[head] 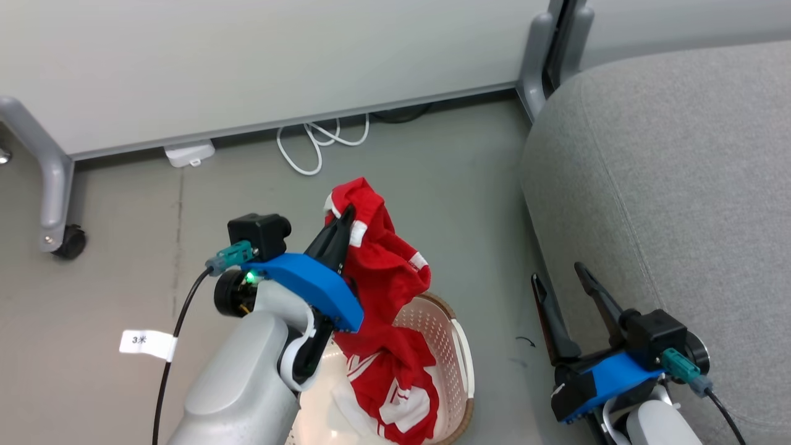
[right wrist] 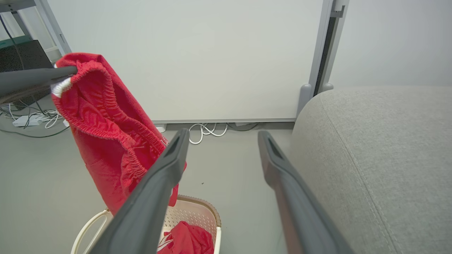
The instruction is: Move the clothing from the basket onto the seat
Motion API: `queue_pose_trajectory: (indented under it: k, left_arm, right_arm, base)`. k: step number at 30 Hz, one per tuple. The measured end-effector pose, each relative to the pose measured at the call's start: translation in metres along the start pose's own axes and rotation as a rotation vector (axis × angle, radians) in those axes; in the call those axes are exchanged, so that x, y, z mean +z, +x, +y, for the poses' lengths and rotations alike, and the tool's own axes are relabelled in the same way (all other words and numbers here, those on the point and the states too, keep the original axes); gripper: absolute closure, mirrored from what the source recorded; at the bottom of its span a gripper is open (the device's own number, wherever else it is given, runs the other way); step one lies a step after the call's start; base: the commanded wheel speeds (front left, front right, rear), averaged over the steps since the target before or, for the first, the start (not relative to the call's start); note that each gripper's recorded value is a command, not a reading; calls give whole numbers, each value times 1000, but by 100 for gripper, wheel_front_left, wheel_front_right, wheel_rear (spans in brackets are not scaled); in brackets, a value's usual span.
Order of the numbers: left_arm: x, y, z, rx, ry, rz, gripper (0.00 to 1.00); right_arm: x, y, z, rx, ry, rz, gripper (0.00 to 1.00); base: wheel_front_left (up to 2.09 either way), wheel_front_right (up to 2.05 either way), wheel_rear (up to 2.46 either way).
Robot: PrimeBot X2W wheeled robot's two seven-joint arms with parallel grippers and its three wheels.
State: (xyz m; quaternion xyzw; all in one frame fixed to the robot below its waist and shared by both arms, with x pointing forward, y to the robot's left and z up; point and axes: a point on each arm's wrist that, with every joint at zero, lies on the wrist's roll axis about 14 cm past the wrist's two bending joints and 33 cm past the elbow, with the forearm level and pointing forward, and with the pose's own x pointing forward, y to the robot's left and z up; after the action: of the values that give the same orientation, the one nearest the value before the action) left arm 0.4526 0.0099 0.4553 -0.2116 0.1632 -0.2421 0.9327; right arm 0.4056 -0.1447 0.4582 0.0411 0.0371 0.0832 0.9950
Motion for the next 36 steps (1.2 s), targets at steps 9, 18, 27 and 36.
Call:
queue_pose_trajectory:
  k: [9, 18, 27, 36]
  left_arm:
    - [50, -6, -37, -52, 26, -102, 100]
    - [70, -10, -88, -118, 70, -131, 100]
    - [61, -12, -112, -151, 108, -90, 100]
    - [53, -9, -116, -167, 124, -65, 100]
  right_arm:
    - [7, -9, 17, 44, -7, -15, 0]
    - [15, -19, 26, 66, -16, -27, 0]
    - [20, -26, 30, 75, -20, -36, 0]
    - [26, -17, 49, 134, -27, -24, 0]
  base:
    - [0, 0, 0]
    - [0, 0, 0]
    - [0, 0, 0]
    - [0, 0, 0]
